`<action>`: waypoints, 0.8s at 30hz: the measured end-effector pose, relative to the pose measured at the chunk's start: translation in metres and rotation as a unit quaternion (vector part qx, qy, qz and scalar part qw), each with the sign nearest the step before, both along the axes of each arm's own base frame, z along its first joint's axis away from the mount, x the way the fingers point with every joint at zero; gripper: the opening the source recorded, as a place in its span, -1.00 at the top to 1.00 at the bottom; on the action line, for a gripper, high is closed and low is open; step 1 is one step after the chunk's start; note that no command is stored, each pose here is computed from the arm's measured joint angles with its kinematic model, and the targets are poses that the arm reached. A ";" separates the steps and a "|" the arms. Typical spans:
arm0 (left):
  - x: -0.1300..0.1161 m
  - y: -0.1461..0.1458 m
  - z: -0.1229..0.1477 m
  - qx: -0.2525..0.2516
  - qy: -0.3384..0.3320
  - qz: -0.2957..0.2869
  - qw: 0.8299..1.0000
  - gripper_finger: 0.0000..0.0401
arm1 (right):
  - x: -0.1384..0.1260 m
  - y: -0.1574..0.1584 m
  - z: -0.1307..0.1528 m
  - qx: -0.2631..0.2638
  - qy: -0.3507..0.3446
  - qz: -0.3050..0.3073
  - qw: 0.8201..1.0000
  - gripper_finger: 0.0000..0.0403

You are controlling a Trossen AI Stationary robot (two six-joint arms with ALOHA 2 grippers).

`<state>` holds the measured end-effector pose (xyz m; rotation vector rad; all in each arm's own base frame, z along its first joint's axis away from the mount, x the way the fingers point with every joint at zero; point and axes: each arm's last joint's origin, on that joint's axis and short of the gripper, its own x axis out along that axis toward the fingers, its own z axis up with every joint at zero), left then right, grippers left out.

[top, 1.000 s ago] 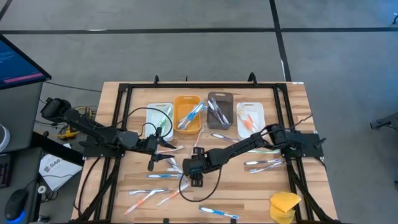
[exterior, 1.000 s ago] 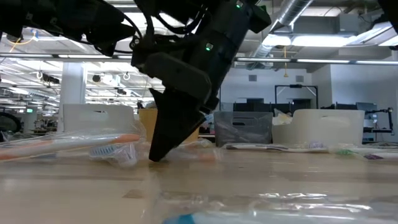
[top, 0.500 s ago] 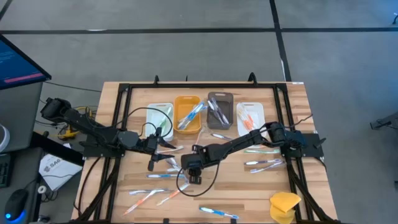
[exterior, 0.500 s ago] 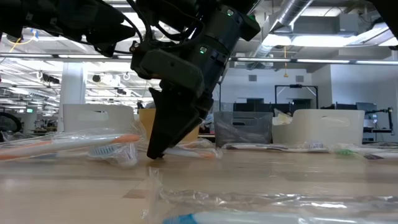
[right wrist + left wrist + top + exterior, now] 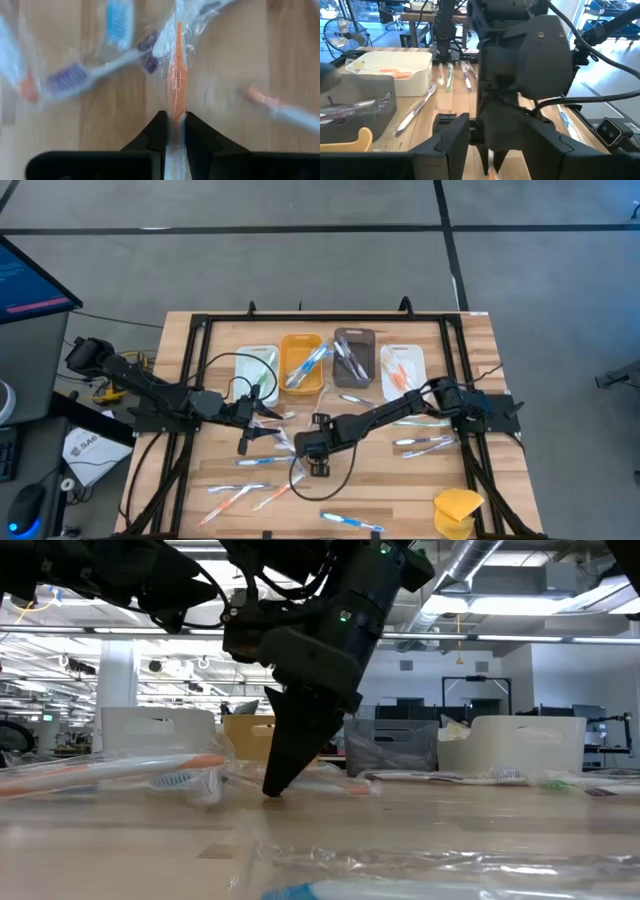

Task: Pick & Place Toothbrushes
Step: Put the orange toothbrush into the right white bin

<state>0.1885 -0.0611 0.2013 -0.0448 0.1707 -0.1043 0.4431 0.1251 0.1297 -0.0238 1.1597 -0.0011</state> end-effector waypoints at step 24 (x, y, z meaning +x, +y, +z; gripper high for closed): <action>0.000 0.000 0.000 0.000 0.000 0.000 1.000 0.20 | -0.055 0.020 0.061 -0.060 0.091 -0.026 0.994 0.80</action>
